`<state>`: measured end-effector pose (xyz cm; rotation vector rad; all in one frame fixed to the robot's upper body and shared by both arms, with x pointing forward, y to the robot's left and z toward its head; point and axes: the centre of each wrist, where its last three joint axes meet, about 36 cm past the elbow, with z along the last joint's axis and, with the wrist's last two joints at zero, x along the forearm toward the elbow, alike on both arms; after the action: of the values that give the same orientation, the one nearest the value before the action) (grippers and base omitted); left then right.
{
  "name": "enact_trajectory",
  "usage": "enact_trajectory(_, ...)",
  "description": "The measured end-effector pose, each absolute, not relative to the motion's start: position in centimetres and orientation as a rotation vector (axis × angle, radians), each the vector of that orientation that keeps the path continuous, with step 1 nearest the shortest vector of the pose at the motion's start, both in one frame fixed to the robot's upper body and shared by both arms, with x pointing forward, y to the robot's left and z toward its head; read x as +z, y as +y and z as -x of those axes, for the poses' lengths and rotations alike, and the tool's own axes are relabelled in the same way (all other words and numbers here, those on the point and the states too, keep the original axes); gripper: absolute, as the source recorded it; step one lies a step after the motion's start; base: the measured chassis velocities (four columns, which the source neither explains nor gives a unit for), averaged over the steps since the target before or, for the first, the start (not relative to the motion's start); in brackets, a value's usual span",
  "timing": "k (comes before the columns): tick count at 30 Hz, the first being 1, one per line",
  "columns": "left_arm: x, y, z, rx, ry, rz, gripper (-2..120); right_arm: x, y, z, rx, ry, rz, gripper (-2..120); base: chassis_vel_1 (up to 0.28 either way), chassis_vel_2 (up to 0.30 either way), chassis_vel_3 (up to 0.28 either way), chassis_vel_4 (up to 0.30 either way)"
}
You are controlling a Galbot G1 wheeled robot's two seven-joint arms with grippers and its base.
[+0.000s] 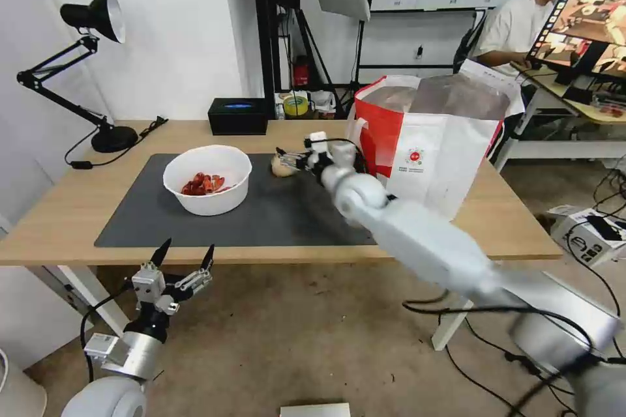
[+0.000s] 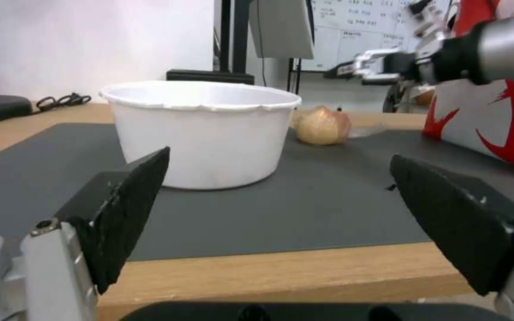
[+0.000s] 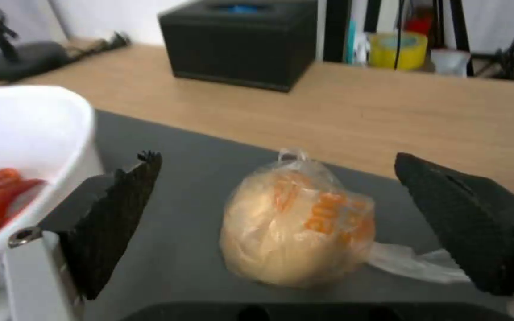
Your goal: Pick up the trash from the table and place it into the takeout bag.
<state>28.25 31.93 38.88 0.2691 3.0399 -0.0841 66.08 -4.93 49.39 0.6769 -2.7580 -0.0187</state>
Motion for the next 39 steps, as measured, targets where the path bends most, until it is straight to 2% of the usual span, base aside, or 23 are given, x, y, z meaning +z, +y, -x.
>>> enact_trajectory(10, 38.8, 32.1, -28.4, -0.086, 3.039, -0.267, 100, 47.6, -2.8, -69.6, 0.056, -2.639, -0.638, 100, 0.0, 0.0, 0.0, 0.0)
enact_trajectory(16, 38.9, 32.0, -28.6, -0.087, 3.033, -0.271, 100, 46.4, -1.4, -69.7, 0.111, -2.618, -0.653, 100, 0.0, 0.0, 0.0, 0.0)
enact_trajectory(31, 38.9, 31.9, -28.0, -0.094, 3.033, -0.261, 100, 45.8, -1.4, -69.7, 0.135, -2.617, -0.648, 100, 0.0, 0.0, 0.0, 0.0)
enact_trajectory(33, 38.9, 31.9, -27.9, -0.094, 3.032, -0.259, 100, 45.8, -1.4, -69.7, 0.139, -2.613, -0.644, 96, 0.0, 0.0, 0.0, 0.0)
enact_trajectory(39, 39.2, 32.0, -27.5, -0.088, 3.029, -0.255, 100, 45.9, -1.4, -69.7, 0.152, -2.592, -0.607, 73, 0.0, 0.0, 0.0, 0.0)
